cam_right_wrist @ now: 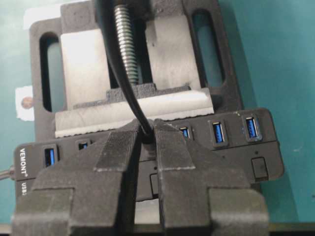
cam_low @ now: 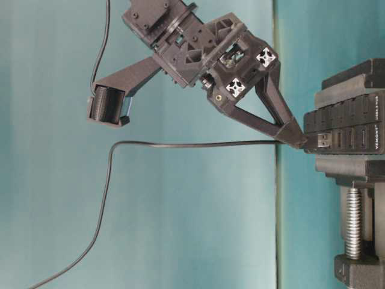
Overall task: Insert the USB into the center port of the fixed hub
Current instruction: 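Push the plug into the center port with the right gripper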
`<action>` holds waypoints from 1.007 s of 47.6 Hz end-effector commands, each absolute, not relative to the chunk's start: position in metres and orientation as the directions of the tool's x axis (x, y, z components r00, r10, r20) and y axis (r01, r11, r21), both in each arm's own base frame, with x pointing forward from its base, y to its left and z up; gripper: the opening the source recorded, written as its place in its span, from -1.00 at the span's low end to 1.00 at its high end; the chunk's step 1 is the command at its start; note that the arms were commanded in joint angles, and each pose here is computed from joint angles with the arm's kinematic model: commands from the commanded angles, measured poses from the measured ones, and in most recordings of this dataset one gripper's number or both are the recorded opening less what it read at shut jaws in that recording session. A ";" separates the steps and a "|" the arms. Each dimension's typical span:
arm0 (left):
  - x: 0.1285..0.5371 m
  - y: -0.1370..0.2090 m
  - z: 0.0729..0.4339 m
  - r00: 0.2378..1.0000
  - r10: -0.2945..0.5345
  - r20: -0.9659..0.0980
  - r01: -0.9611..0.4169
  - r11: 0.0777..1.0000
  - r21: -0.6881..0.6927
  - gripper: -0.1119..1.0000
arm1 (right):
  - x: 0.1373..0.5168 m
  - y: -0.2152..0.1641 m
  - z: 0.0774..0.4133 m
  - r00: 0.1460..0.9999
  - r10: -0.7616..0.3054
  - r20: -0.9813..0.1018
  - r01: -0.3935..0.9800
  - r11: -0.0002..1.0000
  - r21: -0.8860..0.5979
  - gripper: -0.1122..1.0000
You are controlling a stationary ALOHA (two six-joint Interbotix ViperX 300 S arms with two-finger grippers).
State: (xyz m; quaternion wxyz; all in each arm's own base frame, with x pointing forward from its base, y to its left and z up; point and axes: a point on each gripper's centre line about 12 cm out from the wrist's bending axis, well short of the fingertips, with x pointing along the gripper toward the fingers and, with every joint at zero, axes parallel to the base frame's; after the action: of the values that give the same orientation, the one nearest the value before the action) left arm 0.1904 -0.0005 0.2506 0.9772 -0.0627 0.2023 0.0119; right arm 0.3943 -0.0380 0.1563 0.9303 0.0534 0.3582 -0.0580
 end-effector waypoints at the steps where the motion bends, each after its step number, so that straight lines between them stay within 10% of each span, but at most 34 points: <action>1: 0.192 0.000 0.255 0.923 -0.002 -0.386 -0.047 0.992 -0.117 -0.77 | 0.396 -0.038 0.162 0.751 -0.070 -0.657 0.150 0.986 0.067 -0.64; 48: 0.192 0.000 0.256 0.924 -0.002 -0.383 -0.047 0.992 -0.118 -0.77 | 0.392 -0.039 0.150 0.747 -0.073 -0.661 0.160 0.985 0.072 -0.64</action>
State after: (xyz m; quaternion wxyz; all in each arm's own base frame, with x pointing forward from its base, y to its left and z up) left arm 0.1901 -0.0005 0.2508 0.9772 -0.0627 0.2023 0.0119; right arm 0.3925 -0.0386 0.1476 0.9320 0.0562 0.3530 -0.0603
